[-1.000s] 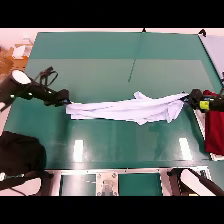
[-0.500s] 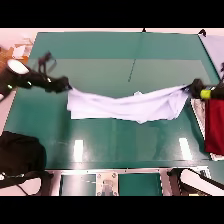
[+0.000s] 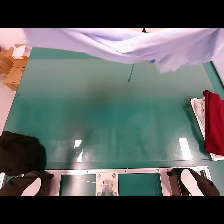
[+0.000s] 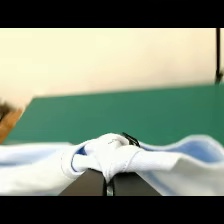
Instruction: Fold the shirts.
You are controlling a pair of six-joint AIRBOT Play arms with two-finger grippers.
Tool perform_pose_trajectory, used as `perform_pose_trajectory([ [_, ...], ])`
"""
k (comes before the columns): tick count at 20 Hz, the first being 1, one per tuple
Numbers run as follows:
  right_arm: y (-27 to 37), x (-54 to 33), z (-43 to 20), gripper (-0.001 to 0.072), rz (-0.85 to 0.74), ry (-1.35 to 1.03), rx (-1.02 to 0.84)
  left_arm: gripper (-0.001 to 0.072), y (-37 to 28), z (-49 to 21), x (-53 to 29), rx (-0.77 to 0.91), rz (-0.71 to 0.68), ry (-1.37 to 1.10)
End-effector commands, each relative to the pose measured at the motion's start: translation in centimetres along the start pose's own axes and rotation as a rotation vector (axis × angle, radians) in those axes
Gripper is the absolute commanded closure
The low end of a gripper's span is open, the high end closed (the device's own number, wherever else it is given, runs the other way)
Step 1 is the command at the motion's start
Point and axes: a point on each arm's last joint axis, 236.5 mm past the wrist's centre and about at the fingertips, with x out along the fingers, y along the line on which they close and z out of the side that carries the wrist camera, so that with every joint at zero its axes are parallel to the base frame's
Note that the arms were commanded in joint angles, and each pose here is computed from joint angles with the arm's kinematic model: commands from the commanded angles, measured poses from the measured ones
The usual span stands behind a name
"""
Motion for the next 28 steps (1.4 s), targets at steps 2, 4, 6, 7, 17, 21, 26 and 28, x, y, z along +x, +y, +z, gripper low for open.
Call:
perform_pose_trajectory([
  [2,6.2,-6.9,4.3,0.0693,-0.065,-0.21,-0.158,0.0685,-4.3,3.7,-7.6,0.12,0.043,-0.15],
  [4,6.1,-7.8,4.2,0.0693,-0.112,-0.221,-0.187,0.0685,-2.8,2.7,-7.7,0.101,0.106,-0.107],
  [6,4.9,-7.0,3.5,0.0693,-0.122,-0.196,-0.16,0.0685,-0.6,0.7,-6.4,0.057,0.158,-0.02],
  [7,3.5,-5.9,2.4,0.0693,-0.121,-0.162,-0.119,0.0685,0.4,-0.6,-5.1,0.035,0.161,0.028],
  [17,-16.7,13.6,-33.5,0.0693,-0.18,0.466,0.472,0.0685,14.6,-35.6,16.5,-0.535,0.127,0.66],
  [21,-21.7,19.1,-43.0,0.0693,-0.244,0.64,0.608,0.0684,16.9,-42.1,23.3,-0.73,0.068,0.659],
  [26,-23.3,23.0,-41.7,0.0534,-0.162,0.669,0.6,0.0441,20.1,-39.4,25.8,-0.688,0.087,0.569],
  [28,-24.0,21.9,-39.2,0.0434,-0.121,0.692,0.558,0.0103,21.1,-37.9,24.1,-0.688,0.069,0.604],
])
